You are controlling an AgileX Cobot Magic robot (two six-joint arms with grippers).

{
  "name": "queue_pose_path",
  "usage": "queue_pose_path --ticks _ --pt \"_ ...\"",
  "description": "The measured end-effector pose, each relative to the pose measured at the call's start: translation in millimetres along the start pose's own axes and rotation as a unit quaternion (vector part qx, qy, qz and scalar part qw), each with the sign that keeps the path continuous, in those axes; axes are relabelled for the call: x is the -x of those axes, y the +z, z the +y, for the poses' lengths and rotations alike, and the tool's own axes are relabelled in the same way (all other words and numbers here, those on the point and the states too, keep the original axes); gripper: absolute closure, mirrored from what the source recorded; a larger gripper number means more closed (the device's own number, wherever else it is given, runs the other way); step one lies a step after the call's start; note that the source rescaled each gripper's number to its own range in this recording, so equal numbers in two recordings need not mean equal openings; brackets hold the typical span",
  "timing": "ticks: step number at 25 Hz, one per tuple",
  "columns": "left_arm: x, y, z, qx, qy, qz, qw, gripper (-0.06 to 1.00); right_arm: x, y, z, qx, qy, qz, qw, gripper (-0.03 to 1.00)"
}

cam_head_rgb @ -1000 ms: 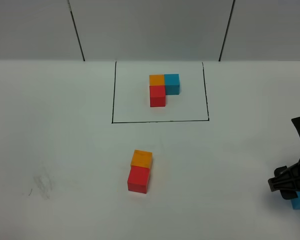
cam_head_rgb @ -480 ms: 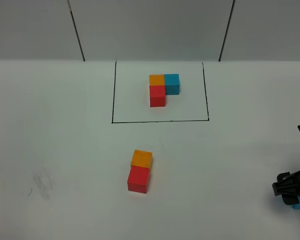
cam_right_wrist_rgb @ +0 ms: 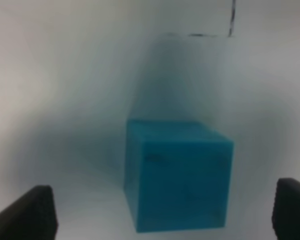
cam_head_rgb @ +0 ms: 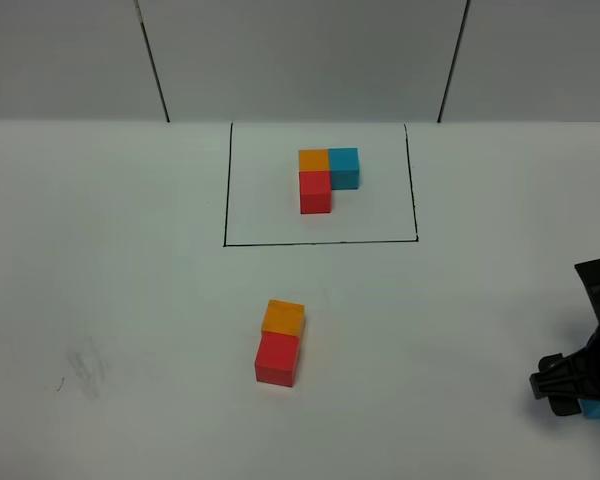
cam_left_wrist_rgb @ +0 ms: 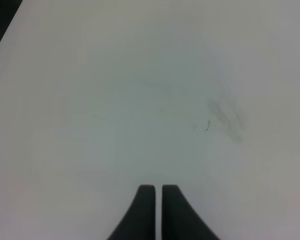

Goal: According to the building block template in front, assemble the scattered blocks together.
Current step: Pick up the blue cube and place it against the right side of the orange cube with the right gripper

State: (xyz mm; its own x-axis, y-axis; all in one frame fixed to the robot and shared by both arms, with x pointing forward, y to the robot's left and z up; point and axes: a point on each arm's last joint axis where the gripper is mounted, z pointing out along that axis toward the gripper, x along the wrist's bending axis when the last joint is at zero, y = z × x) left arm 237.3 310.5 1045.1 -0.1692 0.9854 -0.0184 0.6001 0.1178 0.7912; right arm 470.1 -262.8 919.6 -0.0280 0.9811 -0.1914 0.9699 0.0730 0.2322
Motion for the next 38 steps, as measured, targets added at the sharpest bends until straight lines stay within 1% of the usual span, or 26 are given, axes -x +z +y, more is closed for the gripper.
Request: queue_pose_path --ticks 6,15,17,19,22,24,25,38 --pt "0 0 0 0.0 0.0 0.0 1.0 0.94 -2 4 2 0.005 0.005 0.003 1.0 0.03" --pt "0 0 0 0.0 0.0 0.0 1.0 0.94 -2 20 -3 -0.015 0.002 0.002 1.0 0.04" --pt "0 0 0 0.0 0.0 0.0 1.0 0.94 -2 21 -5 -0.014 0.001 0.006 1.0 0.08" --pt "0 0 0 0.0 0.0 0.0 1.0 0.94 -3 21 -5 -0.012 0.001 0.007 1.0 0.15" --pt "0 0 0 0.0 0.0 0.0 1.0 0.94 -3 21 -4 -0.009 -0.002 0.007 1.0 0.32" --pt "0 0 0 0.0 0.0 0.0 1.0 0.94 -2 21 -4 -0.007 -0.006 0.006 1.0 0.47" --pt "0 0 0 0.0 0.0 0.0 1.0 0.94 -2 21 -4 -0.005 -0.006 0.007 1.0 0.48" --pt "0 0 0 0.0 0.0 0.0 1.0 0.94 -2 21 -2 0.005 -0.021 0.004 1.0 0.48"
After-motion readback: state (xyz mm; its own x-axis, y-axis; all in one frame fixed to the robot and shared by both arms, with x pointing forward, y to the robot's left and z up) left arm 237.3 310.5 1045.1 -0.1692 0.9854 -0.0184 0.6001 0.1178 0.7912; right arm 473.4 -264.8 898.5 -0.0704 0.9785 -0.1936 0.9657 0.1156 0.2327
